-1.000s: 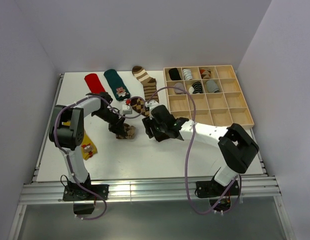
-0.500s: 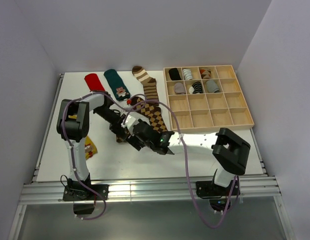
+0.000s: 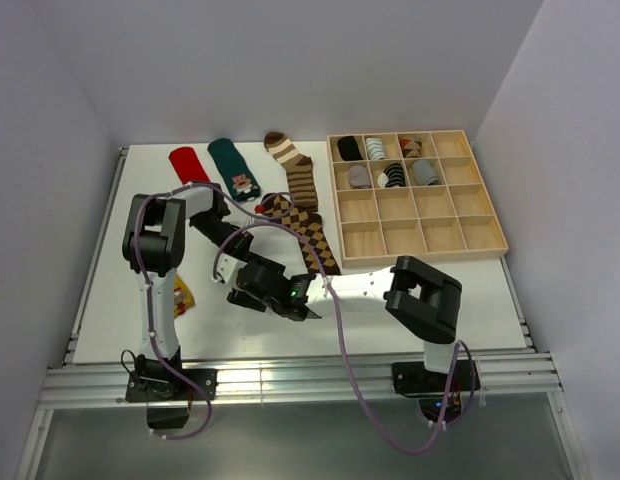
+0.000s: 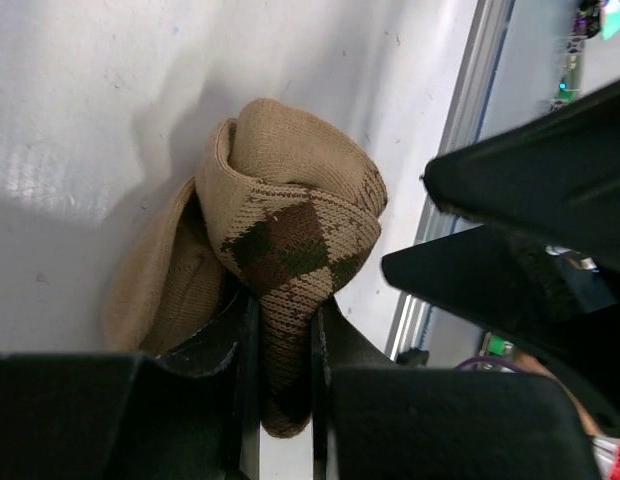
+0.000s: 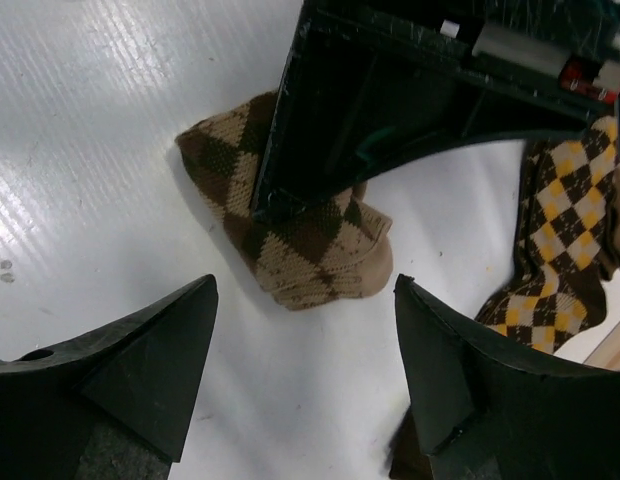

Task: Roll the socks
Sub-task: Roll the sock at the center of the board.

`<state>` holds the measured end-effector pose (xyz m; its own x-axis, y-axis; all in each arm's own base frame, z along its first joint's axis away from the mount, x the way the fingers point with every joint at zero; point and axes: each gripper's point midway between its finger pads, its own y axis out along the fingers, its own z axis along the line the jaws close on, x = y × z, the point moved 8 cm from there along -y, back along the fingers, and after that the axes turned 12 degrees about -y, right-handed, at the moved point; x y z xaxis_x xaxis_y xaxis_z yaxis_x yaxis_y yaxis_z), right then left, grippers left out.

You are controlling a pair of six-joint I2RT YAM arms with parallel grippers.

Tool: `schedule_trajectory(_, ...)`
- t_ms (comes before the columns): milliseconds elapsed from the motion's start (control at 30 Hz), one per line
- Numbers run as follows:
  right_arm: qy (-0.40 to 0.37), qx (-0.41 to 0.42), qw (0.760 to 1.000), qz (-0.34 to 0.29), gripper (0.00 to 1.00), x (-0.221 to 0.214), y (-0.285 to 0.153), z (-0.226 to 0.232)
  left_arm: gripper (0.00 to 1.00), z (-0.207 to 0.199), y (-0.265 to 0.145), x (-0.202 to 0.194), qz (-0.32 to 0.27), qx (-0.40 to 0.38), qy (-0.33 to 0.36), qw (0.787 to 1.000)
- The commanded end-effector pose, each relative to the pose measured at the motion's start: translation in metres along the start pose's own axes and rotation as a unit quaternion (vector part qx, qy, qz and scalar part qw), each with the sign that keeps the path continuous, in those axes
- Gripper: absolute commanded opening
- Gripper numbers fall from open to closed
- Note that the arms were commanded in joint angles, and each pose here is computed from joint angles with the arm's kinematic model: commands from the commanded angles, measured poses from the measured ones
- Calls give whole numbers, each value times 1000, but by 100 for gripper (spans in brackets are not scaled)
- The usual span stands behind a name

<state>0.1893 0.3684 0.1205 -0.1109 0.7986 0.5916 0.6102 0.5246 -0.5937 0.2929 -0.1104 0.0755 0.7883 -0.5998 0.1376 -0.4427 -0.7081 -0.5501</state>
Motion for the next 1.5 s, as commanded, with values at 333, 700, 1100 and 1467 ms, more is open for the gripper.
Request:
schedule_trajectory(333, -64, -4, 998, -3, 79, 23, 15, 6, 0, 38, 10, -9, 72, 42, 9, 996)
schedule_trajectory(700, -87, 26, 996, 1, 79, 21, 20, 17, 0, 39, 10, -11, 88, 33, -3, 996)
schedule_trajectory(1100, -105, 42, 994, 11, 79, 16, 26, 26, 0, 44, 15, -15, 104, 35, -16, 994)
schedule_trajectory(1467, -121, 31, 992, 23, 78, 9, 43, 31, 0, 44, 21, -24, 134, 39, -28, 990)
